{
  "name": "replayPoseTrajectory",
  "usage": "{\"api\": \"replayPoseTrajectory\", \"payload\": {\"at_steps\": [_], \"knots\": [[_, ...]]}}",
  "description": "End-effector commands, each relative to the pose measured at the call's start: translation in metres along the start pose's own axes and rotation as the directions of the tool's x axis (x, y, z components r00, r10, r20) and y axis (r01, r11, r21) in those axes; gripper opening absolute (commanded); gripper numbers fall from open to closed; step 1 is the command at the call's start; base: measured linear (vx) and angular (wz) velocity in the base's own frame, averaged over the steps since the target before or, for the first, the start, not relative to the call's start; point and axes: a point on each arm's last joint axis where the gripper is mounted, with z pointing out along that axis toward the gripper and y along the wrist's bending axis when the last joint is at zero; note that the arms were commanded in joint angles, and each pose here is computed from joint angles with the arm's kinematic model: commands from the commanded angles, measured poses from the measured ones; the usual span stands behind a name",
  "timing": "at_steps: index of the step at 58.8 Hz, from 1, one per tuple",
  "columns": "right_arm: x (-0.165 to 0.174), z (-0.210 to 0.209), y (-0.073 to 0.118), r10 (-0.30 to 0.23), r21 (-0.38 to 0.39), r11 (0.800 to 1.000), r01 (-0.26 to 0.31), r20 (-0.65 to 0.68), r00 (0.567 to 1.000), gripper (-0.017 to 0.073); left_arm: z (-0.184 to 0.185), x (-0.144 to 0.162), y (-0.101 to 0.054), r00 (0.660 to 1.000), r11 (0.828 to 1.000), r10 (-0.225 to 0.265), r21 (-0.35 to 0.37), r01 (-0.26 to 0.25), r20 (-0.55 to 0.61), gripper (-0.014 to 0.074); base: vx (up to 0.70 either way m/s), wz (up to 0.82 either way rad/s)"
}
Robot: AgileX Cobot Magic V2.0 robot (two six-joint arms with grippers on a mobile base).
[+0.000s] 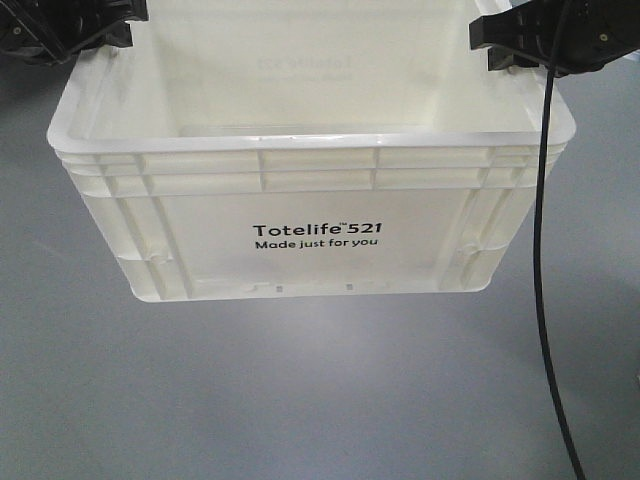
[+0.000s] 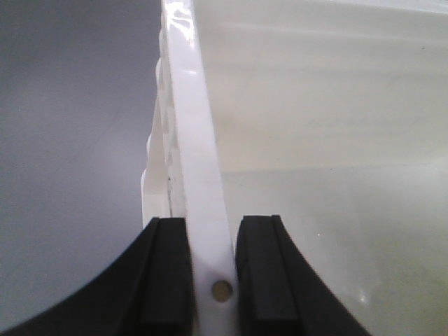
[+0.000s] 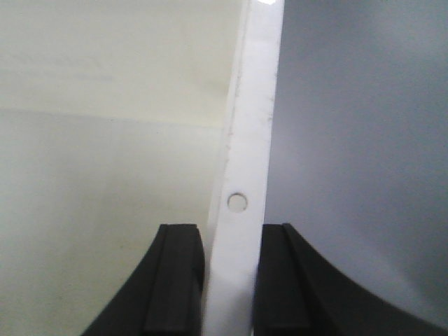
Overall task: Place moving items into box and shelve
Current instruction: 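Hold the white crate by its rims with both grippers while driving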
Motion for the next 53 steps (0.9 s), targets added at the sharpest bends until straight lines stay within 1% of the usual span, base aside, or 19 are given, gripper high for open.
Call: {"api": "replayPoseTrajectory", "payload": {"at_steps": [1,27,53], "knots": [[-0.0272,-0.0359,0.0058,0.016,-0.037,0.999,-0.007,0.248,0.969,-0.0013,-0.0371,-0.0308,-0.0154,0.969,0.996,-0.03,0.094,0.007,0.245,-0.0016,0.11,0.48],[-0.0272,-0.0358,0.0058,0.016,-0.037,0.999,-0.007,0.248,0.969,-0.0013,-0.0371,-0.0308,-0.0154,0.969,0.996,-0.03,0.094,0.007,0.245,-0.0016,0.13,0.5],[-0.0272,-0.0358,0.0058,0.016,-0.037,0.999,-0.007,0.248,0.969,-0.0013,-0.0371,-0.0308,-0.0154,0.969,0.996,-0.03,0.094,0.007,0.245,-0.0015,0.17,0.57]]}}
